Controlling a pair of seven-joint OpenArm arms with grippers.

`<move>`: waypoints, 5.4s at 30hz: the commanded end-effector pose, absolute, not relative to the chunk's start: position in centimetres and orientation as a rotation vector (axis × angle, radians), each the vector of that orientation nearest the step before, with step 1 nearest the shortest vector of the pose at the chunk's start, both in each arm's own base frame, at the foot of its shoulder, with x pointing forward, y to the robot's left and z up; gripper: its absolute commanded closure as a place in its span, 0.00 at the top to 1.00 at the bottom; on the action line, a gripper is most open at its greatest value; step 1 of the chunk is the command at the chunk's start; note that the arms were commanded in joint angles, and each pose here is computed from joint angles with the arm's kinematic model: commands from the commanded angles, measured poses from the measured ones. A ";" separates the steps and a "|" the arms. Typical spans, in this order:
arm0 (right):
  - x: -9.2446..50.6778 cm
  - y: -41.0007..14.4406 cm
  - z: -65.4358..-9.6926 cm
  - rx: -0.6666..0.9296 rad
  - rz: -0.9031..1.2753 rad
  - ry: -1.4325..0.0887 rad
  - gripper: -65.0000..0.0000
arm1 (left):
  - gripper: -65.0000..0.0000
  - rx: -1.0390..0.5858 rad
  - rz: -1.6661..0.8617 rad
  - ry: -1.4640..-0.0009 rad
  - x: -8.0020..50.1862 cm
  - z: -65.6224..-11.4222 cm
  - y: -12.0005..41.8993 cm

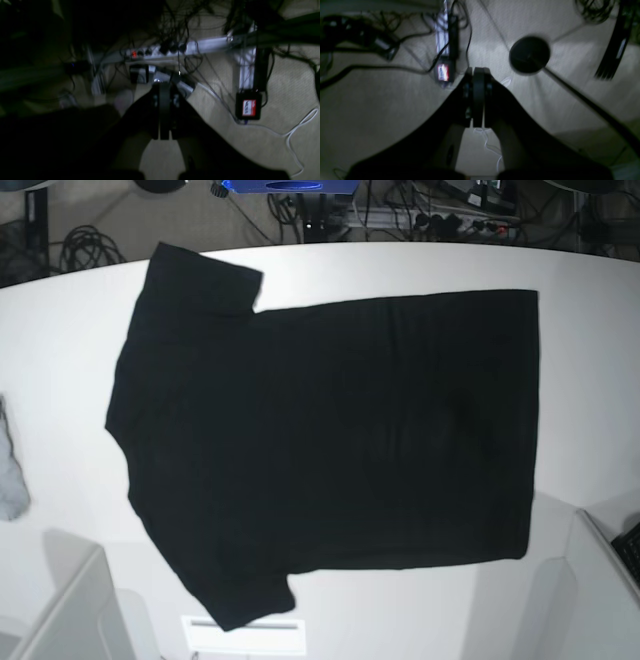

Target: Fold the T-shirt properly

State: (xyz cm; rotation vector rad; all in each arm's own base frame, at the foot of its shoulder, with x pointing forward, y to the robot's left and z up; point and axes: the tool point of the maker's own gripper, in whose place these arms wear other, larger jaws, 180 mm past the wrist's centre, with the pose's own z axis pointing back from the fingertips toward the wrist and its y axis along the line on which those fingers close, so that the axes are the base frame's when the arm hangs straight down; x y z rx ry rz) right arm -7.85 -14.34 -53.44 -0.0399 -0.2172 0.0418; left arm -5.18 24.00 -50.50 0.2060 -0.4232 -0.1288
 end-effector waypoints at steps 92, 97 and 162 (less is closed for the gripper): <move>13.4 -19.5 -46.6 0.492 -0.518 -0.505 0.00 | 0.66 -0.127 0.416 -0.828 12.8 -39.8 32.5; 13.4 -19.6 -46.6 0.491 -0.517 -0.505 0.00 | 0.66 -0.146 0.437 -0.829 13.4 -40.4 32.3; 16.7 -18.0 -39.0 0.492 -0.426 -0.689 0.00 | 0.00 -0.175 0.255 -0.833 17.4 -37.6 30.0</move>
